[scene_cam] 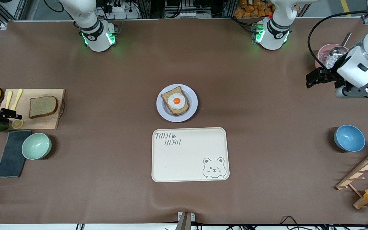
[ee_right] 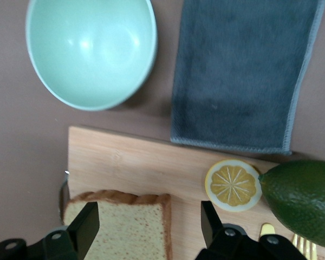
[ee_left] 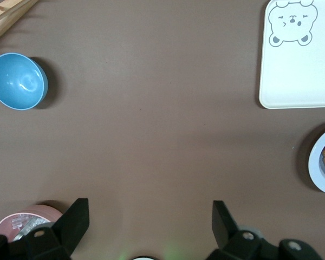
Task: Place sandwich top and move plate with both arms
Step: 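Lower the right gripper and grasp the bread slice's crust edge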
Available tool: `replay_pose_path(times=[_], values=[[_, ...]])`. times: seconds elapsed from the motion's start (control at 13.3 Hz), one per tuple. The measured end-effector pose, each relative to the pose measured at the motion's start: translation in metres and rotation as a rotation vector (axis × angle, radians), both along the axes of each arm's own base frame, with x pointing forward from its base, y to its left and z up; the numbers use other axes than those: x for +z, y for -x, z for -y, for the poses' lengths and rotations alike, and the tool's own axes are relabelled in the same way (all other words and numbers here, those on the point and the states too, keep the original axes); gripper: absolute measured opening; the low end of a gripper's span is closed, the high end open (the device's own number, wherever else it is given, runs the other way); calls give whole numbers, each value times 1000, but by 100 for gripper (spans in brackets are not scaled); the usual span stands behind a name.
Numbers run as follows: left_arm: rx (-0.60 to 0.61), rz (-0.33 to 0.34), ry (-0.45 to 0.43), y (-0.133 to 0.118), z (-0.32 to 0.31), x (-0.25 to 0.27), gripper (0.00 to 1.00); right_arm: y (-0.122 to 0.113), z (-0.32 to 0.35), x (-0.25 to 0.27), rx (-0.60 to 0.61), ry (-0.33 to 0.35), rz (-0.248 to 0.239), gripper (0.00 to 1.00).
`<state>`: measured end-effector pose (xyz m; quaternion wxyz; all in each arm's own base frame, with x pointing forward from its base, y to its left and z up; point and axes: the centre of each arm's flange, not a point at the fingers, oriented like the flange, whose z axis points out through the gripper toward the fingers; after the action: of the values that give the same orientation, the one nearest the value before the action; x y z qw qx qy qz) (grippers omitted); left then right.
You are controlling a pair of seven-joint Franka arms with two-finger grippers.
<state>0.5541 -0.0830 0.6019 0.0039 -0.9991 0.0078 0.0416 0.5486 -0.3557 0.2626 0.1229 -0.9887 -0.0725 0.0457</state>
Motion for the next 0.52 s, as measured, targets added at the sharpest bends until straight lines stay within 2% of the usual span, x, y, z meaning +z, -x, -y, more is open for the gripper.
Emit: replay_pose_path(times=[0.15, 0.52], values=[[0, 3, 5, -1, 1, -3, 100, 12, 13, -22, -7, -15, -13, 85], [4, 15, 12, -3, 2, -26, 100, 38, 23, -57, -36, -40, -30, 78]])
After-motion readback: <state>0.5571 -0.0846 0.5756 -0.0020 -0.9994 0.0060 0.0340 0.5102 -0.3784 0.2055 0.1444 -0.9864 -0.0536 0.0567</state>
